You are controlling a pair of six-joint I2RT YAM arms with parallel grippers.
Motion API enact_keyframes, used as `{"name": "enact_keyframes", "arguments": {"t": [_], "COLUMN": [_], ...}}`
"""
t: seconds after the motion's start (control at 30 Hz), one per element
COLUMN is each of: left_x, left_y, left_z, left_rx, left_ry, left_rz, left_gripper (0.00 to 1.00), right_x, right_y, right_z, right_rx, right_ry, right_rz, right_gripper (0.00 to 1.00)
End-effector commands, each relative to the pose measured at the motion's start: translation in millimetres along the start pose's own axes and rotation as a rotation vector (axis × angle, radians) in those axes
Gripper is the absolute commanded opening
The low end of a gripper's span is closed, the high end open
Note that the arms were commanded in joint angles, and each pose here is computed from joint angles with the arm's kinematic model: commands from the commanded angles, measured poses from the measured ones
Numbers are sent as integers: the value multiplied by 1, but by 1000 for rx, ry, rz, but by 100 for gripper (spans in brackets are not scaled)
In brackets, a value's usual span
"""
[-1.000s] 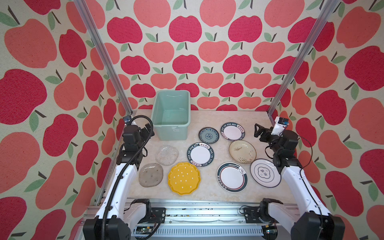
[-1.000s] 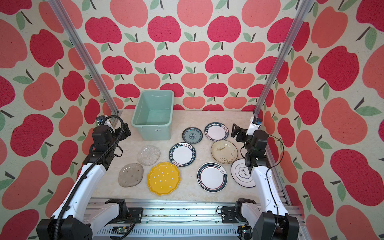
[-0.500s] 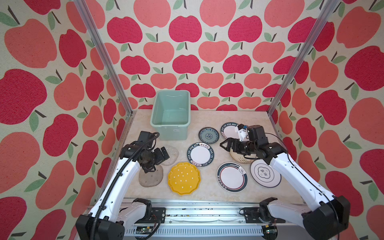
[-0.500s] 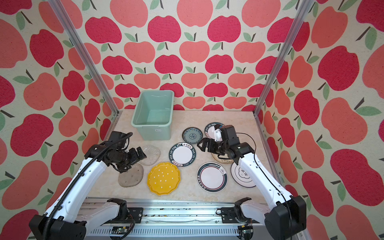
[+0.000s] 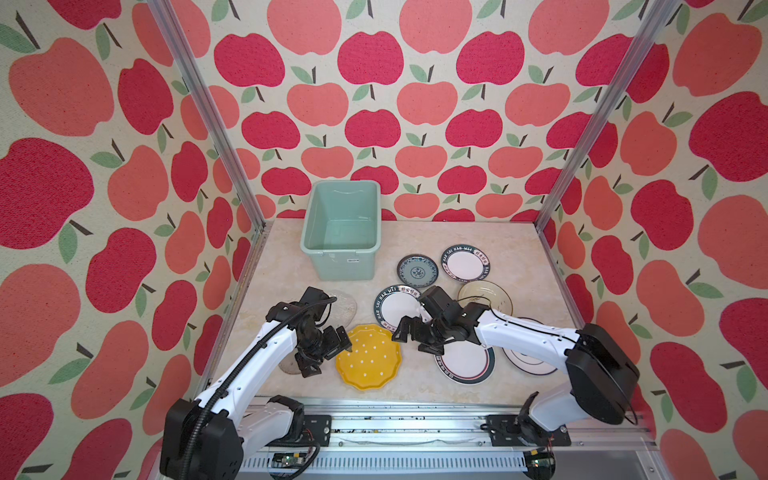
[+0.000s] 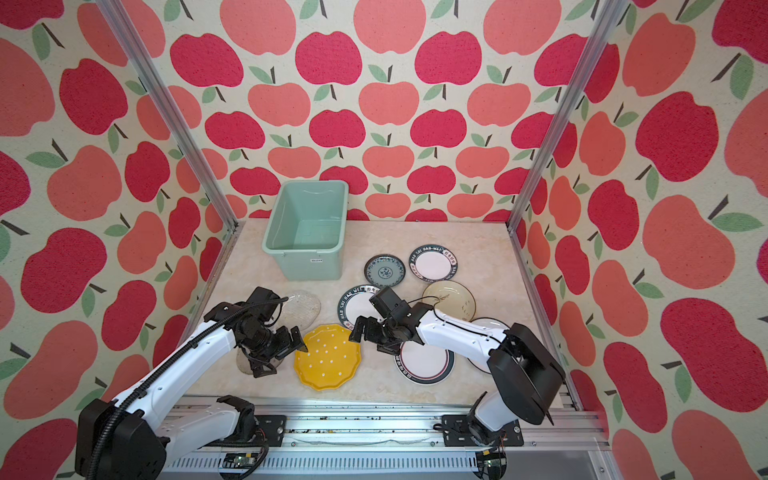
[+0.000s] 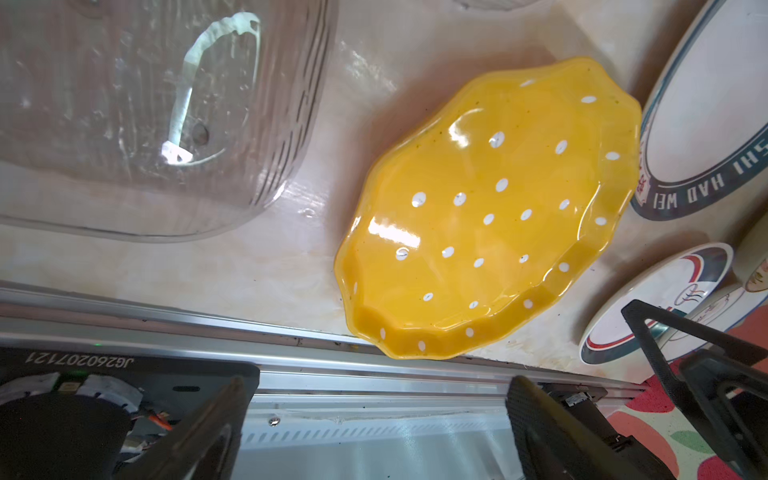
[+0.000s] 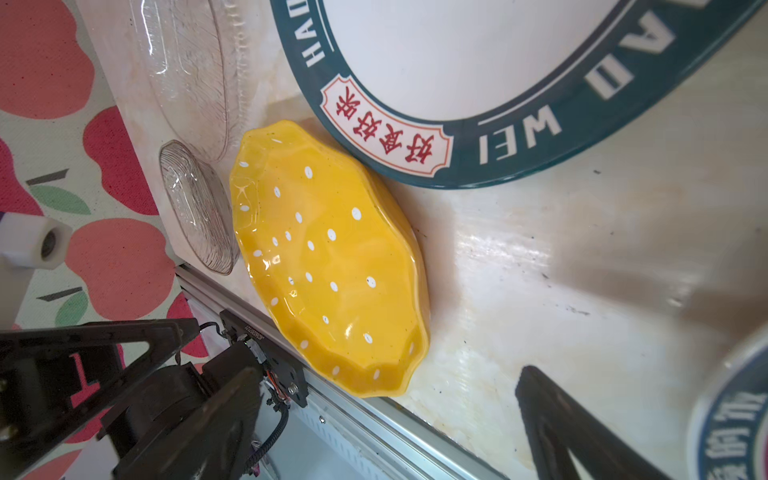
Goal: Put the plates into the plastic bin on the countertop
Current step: 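Move both grippers toward the yellow dotted plate from opposite sides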
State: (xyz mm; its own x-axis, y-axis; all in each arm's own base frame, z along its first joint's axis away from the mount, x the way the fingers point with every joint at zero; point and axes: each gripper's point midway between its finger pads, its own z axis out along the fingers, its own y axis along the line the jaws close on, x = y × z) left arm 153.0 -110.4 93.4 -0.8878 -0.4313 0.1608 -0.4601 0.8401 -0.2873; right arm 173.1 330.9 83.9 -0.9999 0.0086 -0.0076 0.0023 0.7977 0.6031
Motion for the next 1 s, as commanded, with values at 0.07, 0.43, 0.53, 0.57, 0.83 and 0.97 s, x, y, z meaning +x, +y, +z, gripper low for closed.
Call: {"name": "enact_keyframes", "arguments": {"t": [0.07,0.43,0.53,0.57,0.83,0.97], "left_x": [-8,-24,-25,-25,-29,-31], "left_y": [-2,-21,-24,-24,-28,-32], "left_z": [20,48,51,51,56,58], "left_rx": [39,156,167,172,186,190], "left_ry": [-18,-35,-29,-29,-23,-16], "left_rz": [-75,-70,-51,-49,-23,-9], "left_gripper": [100,100,99,99,97,97], "right_x": [-9,-5,-4,-3,-1,-1], "right_y": [3,3,6,7,13,21], "right_z": [16,45,53,55,61,57], "right_rx": [-16,-13,-31,-35,-79,-122], "right_ry": [-28,28,55,63,89,83], "right_rz": [89,95,98,98,93,72], "right_gripper": [99,99,98,98,93,90]}}
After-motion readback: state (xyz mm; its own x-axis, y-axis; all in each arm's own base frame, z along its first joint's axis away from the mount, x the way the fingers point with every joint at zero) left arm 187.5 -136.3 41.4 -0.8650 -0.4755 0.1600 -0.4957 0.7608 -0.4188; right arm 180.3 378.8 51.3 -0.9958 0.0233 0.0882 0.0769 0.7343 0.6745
